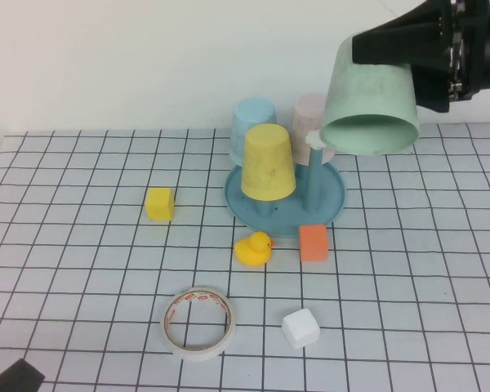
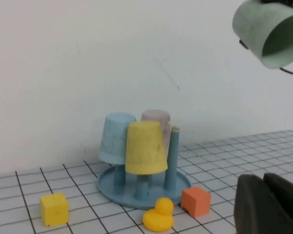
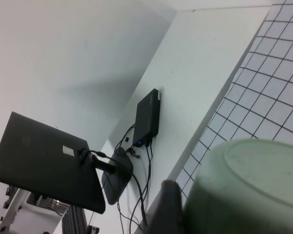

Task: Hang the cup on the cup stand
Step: Place the cup on the cup holder

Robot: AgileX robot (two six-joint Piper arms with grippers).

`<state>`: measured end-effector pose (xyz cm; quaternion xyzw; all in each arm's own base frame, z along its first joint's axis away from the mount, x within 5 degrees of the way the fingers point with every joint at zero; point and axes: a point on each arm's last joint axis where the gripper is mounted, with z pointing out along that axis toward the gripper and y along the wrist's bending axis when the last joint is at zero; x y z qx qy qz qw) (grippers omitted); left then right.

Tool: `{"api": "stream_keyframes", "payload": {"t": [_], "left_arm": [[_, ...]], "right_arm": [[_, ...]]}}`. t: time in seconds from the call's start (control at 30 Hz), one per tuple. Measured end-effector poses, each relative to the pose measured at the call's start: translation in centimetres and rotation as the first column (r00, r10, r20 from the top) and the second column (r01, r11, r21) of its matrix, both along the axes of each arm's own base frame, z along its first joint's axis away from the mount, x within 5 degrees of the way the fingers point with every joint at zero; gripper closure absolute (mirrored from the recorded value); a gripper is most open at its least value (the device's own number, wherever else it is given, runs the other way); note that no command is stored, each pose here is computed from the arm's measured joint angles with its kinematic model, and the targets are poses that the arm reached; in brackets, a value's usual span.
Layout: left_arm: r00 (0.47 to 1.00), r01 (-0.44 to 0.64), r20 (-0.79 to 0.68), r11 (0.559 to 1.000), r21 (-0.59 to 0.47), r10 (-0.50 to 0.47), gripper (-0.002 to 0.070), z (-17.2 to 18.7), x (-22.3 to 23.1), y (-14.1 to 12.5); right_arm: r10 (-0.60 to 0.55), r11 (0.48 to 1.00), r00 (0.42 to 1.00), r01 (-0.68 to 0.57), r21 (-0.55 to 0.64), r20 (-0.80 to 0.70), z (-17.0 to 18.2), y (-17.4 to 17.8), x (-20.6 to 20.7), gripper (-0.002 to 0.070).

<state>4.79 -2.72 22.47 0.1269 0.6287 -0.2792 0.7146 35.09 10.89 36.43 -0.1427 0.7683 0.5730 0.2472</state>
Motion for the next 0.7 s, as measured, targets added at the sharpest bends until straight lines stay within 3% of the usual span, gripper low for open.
{"api": "stream_keyframes", "payload": {"t": [0.23, 0.47, 0.7], "left_arm": [[0.999, 0.02, -0.041, 0.999, 0.029, -0.019, 0.0675, -1.2, 0.1, -0.3], [0.992, 0.095, -0.094, 0.993, 0.073, -0.088, 0.0675, -1.9, -0.3, -0.8], [0.978, 0.167, -0.146, 0.98, 0.11, -0.15, 0.0675, -2.5, -0.7, -1.3]], "right_arm": [[0.009, 1.0, 0.999, -0.009, -0.009, 0.037, 0.0, 0.0, 0.0, 0.0078], [-0.003, 0.997, 0.966, 0.023, -0.077, 0.259, 0.4, -0.2, 0.3, 0.0078], [0.01, 0.967, 0.781, 0.152, -0.206, 0.624, 3.6, -1.0, -1.1, 0.0078]]}}
